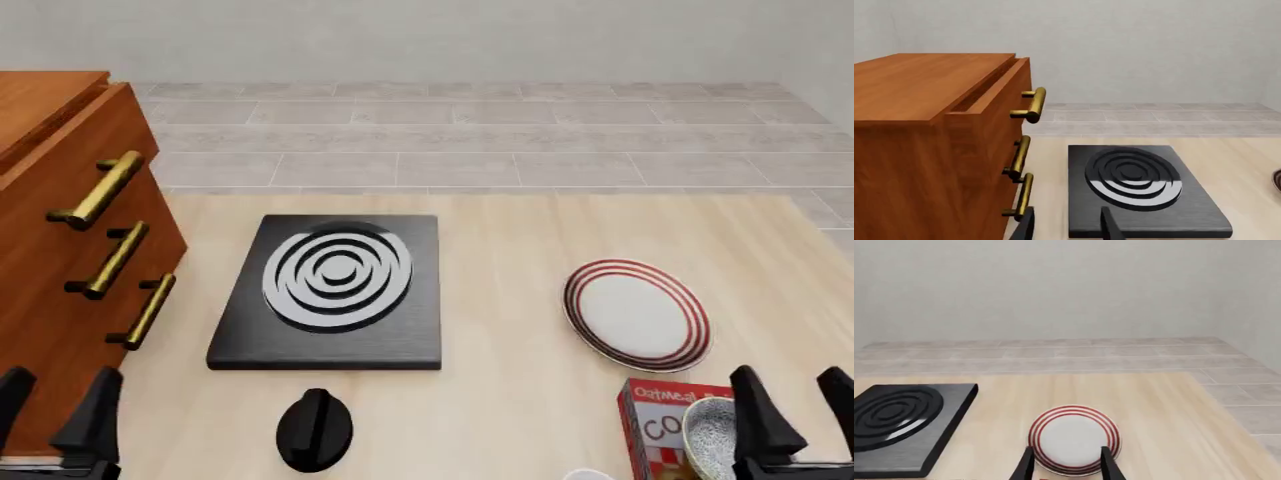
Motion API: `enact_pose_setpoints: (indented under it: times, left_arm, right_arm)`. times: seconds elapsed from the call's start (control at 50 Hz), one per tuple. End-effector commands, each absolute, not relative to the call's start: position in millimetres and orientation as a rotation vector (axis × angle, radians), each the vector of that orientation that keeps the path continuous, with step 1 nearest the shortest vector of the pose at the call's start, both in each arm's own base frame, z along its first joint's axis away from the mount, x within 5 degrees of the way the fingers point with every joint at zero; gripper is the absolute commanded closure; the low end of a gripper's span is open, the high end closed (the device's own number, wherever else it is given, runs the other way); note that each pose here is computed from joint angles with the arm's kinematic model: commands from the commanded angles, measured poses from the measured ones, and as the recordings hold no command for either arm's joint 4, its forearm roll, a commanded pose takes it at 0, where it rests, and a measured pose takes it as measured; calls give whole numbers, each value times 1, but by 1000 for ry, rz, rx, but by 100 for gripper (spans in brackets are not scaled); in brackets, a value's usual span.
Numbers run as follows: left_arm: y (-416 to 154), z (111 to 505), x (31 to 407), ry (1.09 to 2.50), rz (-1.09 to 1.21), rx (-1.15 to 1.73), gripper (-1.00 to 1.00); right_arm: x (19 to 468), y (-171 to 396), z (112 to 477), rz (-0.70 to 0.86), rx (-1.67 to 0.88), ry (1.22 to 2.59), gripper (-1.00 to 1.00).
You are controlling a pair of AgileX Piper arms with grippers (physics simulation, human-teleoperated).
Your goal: Pick the akita bowl on the cookies box and place it on the plate.
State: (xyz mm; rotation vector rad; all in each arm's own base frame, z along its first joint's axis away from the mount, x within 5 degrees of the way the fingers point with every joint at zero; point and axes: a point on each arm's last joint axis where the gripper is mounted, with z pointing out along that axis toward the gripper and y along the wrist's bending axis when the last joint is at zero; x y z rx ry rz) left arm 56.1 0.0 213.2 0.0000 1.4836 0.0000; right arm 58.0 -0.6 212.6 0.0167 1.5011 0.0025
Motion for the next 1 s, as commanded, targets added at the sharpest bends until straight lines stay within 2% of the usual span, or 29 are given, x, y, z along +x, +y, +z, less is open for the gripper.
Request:
enact_pose_setpoints:
  times: [0.02, 0.3, 0.36, 0.56, 0.76, 0.92, 0.96, 0.98, 1.0]
  left_arm:
    - [0, 213, 56, 1484, 0, 0, -100]
    - [0, 213, 56, 1484, 0, 0, -100]
    - [0, 213, 56, 1484, 0, 0, -100]
    - [0, 213, 56, 1484, 0, 0, -100]
    - [0, 213, 56, 1484, 0, 0, -100]
    - [0, 213, 56, 1484, 0, 0, -100]
    - [0, 213, 56, 1484, 0, 0, -100]
    - [0, 213, 56, 1484, 0, 0, -100]
    - [0, 213, 56, 1484, 0, 0, -100]
  right_arm:
    - [62, 1, 213, 4, -12, 1513, -100]
    - [61, 1, 215, 13, -20, 1524, -100]
    - [70, 5, 224, 77, -28, 1599, -100]
    - [48, 6, 296, 135, -65, 1594, -100]
    - [40, 7, 335, 206, -80, 1616, -100]
    - [33, 5, 374, 164, -77, 1598, -100]
    - [35, 4, 378, 104, -89, 1605, -100]
    - [51, 5, 373, 57, -89, 1687, -100]
    - [42, 5, 379, 82, -96, 1644, -100]
